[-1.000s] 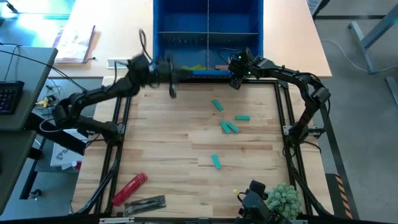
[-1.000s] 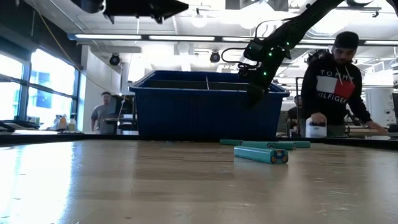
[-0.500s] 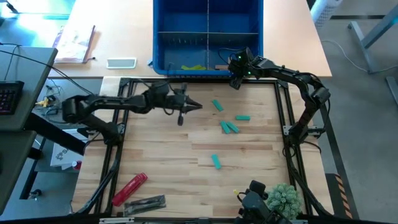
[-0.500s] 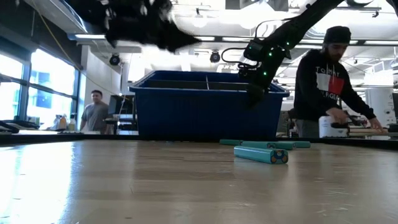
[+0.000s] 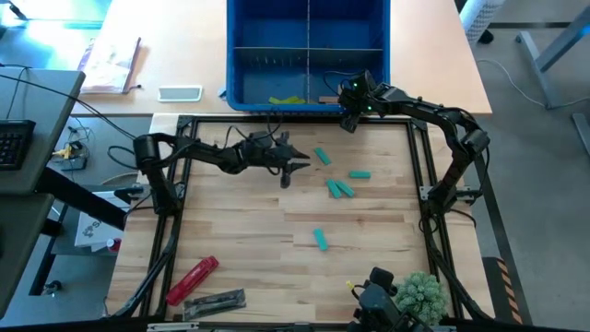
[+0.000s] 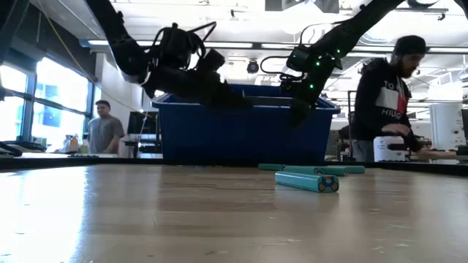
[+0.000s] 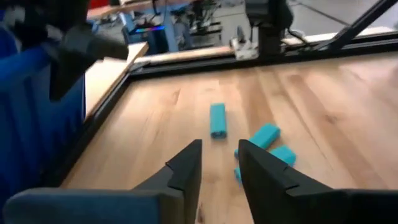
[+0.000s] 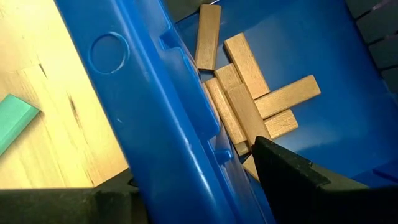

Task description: Sort blocks

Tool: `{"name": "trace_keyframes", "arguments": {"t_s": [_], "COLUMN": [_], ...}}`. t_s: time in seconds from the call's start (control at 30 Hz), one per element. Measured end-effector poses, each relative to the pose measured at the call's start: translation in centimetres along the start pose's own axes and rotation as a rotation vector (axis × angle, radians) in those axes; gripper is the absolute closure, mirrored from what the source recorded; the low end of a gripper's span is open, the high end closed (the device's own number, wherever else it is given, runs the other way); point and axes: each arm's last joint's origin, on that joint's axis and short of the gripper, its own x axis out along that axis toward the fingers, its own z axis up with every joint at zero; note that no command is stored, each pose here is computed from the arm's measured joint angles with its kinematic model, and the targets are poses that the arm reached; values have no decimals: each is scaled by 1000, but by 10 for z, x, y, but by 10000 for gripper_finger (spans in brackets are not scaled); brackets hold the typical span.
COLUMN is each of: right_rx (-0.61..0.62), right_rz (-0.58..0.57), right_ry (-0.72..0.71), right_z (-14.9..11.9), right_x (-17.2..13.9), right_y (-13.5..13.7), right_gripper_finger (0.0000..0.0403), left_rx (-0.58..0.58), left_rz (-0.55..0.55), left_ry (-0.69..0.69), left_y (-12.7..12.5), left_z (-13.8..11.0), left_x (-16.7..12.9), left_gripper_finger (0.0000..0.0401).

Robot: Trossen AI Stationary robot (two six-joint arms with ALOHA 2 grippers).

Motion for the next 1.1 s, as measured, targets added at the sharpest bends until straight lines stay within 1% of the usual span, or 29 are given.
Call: {"name": "trace_keyframes", "arguments": {"t_s": [0.07,0.17,0.33,0.47,0.53,0.6,0.67,0.73,0.83,0.9,1.0,1.1], "right_rx": [0,0,1,1,1,1,1,1,1,1,1,1], "right_rz": [0,-1,-5,-4,-4,-4,-4,-4,-3,-3,-4,-4], "right_ry": [0,-2,-11,-12,-13,-13,-13,-13,-14,-14,-14,-14], "right_z": [0,0,1,1,1,1,1,1,1,1,1,1], "right_x": [0,0,0,0,0,0,0,0,0,0,0,0], "right_y": [0,0,-1,-1,-1,-1,-1,-1,-1,-1,-1,-1], "right_gripper_finger": [208,208,208,208,208,208,208,208,208,208,208,208], "left_rx": [-4,7,74,76,88,94,74,37,32,38,46,-38], "left_rz": [-1,6,27,130,180,232,271,264,162,109,42,21], "left_ry": [-2,-29,-50,-58,-51,-54,-64,-79,-112,-118,-122,-139], "left_y": [0,2,6,26,38,50,59,64,58,50,37,28], "left_z": [0,8,30,55,64,70,72,72,70,66,51,34], "left_x": [0,-4,-20,-51,-68,-83,-92,-95,-87,-75,-50,-22], "left_gripper_finger": [301,288,273,265,262,260,260,260,260,260,260,260]}}
